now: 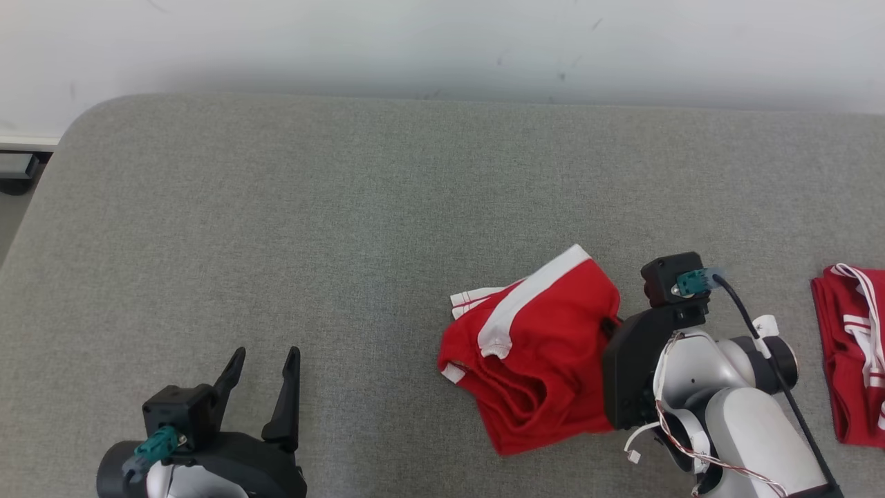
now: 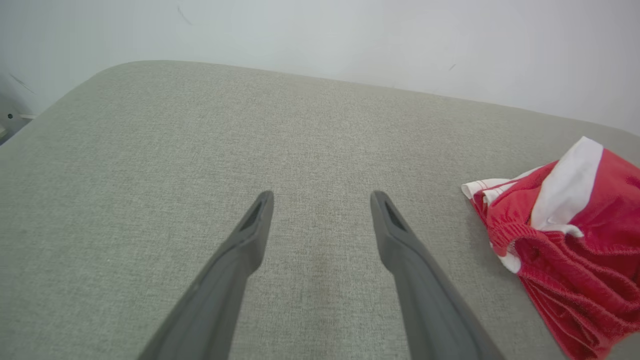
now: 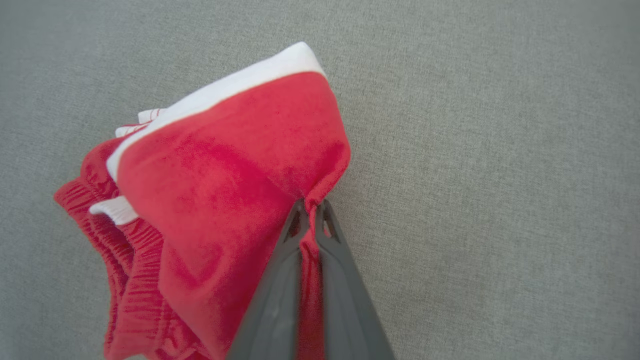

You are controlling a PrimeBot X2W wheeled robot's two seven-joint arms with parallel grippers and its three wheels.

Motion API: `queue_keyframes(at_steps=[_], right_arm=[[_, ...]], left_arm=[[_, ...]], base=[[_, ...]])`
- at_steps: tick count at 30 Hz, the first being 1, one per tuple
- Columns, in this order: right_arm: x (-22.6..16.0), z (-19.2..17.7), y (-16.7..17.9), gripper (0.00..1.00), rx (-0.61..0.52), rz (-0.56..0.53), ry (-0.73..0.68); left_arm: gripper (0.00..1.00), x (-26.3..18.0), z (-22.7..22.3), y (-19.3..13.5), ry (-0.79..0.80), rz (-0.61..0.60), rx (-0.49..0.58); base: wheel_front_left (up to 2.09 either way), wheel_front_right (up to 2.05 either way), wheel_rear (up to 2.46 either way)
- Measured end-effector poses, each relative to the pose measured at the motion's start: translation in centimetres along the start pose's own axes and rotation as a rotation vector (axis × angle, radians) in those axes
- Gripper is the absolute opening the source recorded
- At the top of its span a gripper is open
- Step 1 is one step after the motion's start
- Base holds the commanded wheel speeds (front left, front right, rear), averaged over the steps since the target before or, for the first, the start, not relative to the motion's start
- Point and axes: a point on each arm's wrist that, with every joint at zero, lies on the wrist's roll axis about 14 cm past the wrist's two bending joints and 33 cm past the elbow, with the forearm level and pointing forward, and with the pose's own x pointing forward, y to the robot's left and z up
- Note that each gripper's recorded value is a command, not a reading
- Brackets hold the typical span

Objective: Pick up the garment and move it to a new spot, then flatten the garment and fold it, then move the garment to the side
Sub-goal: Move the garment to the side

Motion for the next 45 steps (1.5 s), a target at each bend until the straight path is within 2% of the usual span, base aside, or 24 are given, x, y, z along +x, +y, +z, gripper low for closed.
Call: queue_keyframes(at_steps=[4,8,15,23,30,41,45], right_arm=[[-1.1,2.1,0.4,0.0,-0.018,0.01,-0.083],[-1.8,2.3,-0.4,0.0,-0.01,-0.005,-0.101],[-3.4,1.2,-4.9,0.0,0.096,-0.1,-0.106],[-6.2,1.5,-7.9,0.0,0.186,-0.176,-0.172],[-7.4,0.6,-10.4,0.0,0.242,-0.245,-0.156],[-8.5,2.0,-16.3,0.0,0.203,-0.393,-0.121],[-8.4,1.6,-17.4,0.0,0.191,-0.423,-0.088]], left_arm=[[1.0,0.0,0.3,-0.5,-0.014,-0.005,-0.015],[1.0,0.0,0.3,-0.7,-0.015,-0.008,-0.024],[1.0,-0.4,0.4,-0.1,-0.023,0.008,-0.025],[1.0,-0.6,0.4,-0.5,-0.032,-0.004,-0.02],[1.0,-0.3,0.5,-1.4,-0.033,-0.035,-0.012],[1.0,0.3,0.1,-2.6,-0.013,-0.086,0.004],[1.0,0.4,-0.2,-2.6,-0.004,-0.085,0.005]], base=[[0.0,0.0,0.0],[0.0,0.0,0.0],[0.0,0.0,0.0],[0.0,0.0,0.0],[0.0,0.0,0.0],[0.0,0.0,0.0],[0.0,0.0,0.0]])
